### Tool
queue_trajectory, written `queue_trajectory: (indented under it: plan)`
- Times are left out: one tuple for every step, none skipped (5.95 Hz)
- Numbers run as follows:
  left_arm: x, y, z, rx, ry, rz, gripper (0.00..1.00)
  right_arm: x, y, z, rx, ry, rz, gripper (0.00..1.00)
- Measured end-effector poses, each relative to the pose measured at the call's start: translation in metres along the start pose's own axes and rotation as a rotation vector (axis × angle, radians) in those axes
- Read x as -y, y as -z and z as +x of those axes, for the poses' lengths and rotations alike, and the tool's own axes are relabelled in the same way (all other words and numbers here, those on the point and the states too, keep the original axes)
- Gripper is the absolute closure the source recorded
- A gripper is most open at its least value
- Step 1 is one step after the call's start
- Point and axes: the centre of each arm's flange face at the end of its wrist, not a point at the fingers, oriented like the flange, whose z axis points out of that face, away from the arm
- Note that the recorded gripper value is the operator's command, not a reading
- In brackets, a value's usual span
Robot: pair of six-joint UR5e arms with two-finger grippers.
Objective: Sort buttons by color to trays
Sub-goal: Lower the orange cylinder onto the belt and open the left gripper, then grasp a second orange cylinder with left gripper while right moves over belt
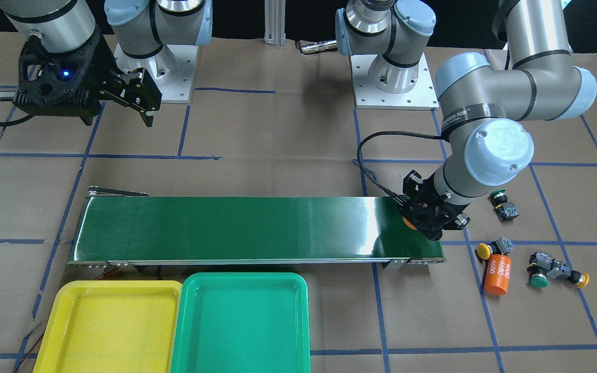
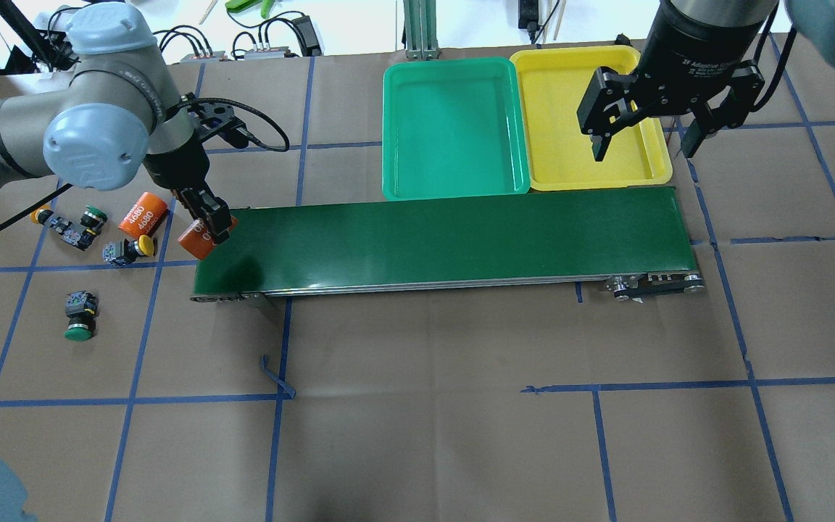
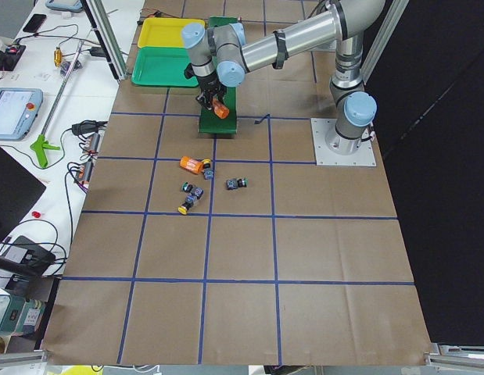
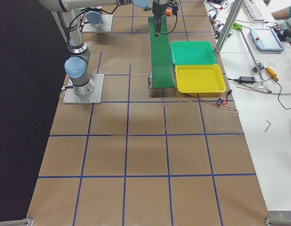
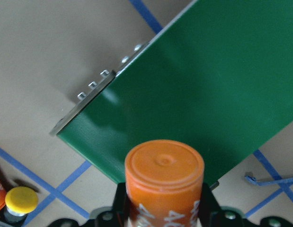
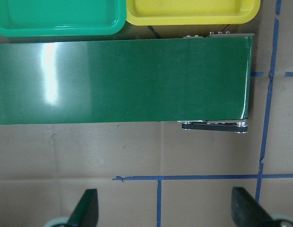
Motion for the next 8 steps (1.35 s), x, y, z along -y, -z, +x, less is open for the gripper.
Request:
queue_trajectory:
  plan:
    - [0.019,-0.004,0.012,0.033,-0.195,-0.01,0.99,0.0,-0.001,0.0,0.0,0.0,-0.001,0.0]
    - [0.034,-0.009,0.019,0.07,-0.38,-0.016,0.98,-0.002,0.0,0.0,0.002,0.006,0.0,0.0]
    - [0.041,-0.021,0.027,0.08,-0.516,-0.038,0.9,-0.005,0.002,-0.002,0.005,0.062,0.004,0.0]
    - [0.04,-0.034,0.037,0.077,-0.584,-0.07,0.13,-0.007,0.003,-0.004,0.009,0.163,0.009,0.0]
    - [0.037,-0.04,0.043,0.08,-0.603,-0.085,0.02,-0.011,0.001,-0.009,0.011,0.281,0.004,0.0]
    - [0.037,-0.04,0.042,0.086,-0.603,-0.083,0.02,-0.017,-0.007,-0.024,0.013,0.459,-0.012,0.0]
    - [0.034,-0.034,0.04,0.098,-0.57,-0.075,0.02,-0.025,-0.014,-0.044,0.015,0.672,-0.027,0.0]
    - [0.02,-0.02,0.03,0.12,-0.475,-0.054,0.03,-0.032,-0.021,-0.062,0.016,0.833,-0.042,0.0]
